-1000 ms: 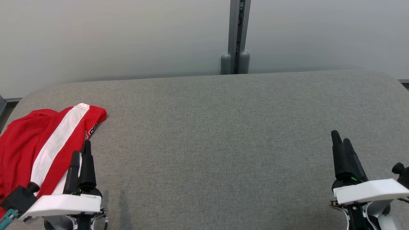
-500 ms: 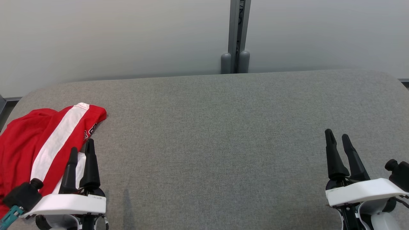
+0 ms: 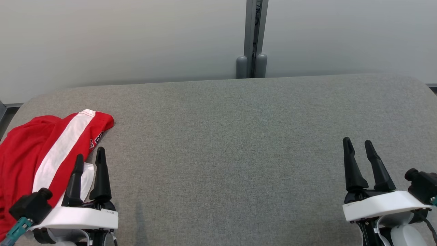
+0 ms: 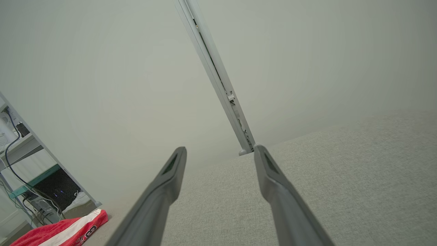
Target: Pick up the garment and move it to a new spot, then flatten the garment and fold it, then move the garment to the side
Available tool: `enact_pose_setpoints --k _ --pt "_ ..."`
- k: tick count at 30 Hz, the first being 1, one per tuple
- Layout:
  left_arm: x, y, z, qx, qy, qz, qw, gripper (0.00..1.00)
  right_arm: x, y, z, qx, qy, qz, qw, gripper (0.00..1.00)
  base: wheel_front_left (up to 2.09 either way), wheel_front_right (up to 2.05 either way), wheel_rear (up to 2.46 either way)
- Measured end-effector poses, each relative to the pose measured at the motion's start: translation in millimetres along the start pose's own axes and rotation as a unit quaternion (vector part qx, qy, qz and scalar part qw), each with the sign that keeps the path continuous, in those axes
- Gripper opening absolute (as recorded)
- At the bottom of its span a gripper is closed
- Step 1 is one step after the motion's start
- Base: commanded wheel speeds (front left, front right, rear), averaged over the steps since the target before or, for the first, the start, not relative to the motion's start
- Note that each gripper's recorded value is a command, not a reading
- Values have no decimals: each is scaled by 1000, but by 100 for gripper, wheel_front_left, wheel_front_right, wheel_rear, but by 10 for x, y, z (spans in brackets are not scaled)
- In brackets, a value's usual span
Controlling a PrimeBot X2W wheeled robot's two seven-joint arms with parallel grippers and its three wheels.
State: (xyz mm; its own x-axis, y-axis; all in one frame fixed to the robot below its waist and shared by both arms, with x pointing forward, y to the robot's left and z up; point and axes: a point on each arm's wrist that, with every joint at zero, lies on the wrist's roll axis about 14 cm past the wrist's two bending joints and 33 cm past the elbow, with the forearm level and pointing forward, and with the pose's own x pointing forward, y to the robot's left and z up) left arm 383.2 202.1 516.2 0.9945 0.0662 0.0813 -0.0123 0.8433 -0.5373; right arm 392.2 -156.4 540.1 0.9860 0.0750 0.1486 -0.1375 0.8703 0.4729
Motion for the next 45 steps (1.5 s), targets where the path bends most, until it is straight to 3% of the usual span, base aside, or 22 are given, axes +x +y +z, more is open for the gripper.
enact_pose_setpoints --k 45 --pt "35 -98 12 159 -16 -35 987 100 68 172 -6 -158 -16 48 986 100 0 0 0"
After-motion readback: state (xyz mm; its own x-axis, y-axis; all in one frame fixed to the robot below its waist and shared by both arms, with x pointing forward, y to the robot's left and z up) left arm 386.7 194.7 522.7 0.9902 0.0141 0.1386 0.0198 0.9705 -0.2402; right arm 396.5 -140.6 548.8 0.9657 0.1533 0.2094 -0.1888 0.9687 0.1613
